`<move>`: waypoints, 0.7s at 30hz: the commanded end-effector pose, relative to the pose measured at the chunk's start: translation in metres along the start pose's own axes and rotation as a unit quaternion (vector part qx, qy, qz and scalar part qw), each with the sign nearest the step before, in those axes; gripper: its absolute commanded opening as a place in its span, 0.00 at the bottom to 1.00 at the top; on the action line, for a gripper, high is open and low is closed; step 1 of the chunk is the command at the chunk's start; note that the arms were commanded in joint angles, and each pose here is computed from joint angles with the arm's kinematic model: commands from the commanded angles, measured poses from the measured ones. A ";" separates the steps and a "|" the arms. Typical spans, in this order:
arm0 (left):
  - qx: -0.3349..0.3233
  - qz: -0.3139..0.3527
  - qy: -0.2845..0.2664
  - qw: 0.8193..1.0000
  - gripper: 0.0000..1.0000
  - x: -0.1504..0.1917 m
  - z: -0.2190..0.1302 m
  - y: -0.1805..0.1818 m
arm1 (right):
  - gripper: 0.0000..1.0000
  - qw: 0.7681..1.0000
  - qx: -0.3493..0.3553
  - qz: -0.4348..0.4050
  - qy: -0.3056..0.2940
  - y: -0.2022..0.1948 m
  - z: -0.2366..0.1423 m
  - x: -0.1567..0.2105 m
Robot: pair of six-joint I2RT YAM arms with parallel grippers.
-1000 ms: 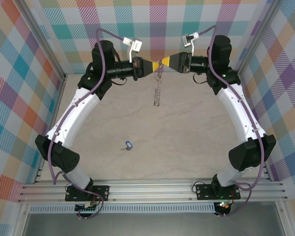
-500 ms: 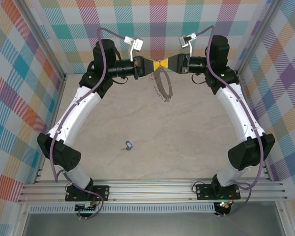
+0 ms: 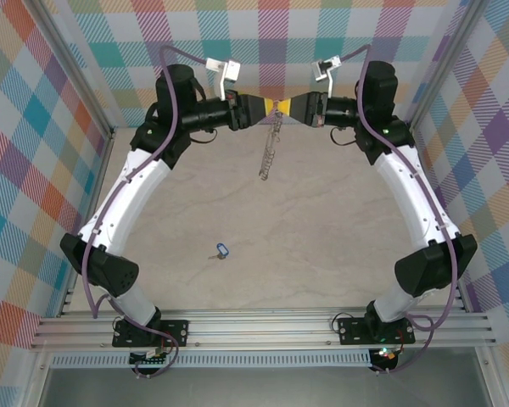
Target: Put the keys on the keyring
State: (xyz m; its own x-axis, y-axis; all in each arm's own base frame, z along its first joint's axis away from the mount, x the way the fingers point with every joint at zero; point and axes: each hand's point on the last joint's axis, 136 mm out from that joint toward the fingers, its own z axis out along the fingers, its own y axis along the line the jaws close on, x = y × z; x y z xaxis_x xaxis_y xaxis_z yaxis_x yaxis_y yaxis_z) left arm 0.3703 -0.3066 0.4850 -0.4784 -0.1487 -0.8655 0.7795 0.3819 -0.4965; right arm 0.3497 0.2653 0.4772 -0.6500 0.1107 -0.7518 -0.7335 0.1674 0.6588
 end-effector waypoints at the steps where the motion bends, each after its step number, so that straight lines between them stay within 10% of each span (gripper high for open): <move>1: -0.011 0.003 -0.062 0.998 0.61 -0.033 -0.023 -0.025 | 0.00 0.997 0.004 -0.066 -0.046 0.033 -0.014 -0.016; 9: 0.015 -0.083 -0.109 0.991 0.69 -0.054 -0.022 -0.029 | 0.00 0.986 0.022 -0.106 -0.129 0.054 -0.031 -0.040; 21: 0.109 -0.136 -0.103 0.979 0.51 -0.056 0.006 -0.050 | 0.00 0.980 -0.004 -0.113 -0.166 0.071 -0.033 -0.060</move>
State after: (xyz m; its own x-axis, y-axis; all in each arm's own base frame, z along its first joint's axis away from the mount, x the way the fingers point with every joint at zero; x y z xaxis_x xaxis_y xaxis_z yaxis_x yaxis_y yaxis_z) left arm 0.3742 -0.3117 0.5430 -0.5950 -0.4131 -0.6895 0.6850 0.1880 -0.7038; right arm 0.3362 0.2395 0.5462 -0.4348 0.3404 -0.8337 -0.8165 0.2413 0.5244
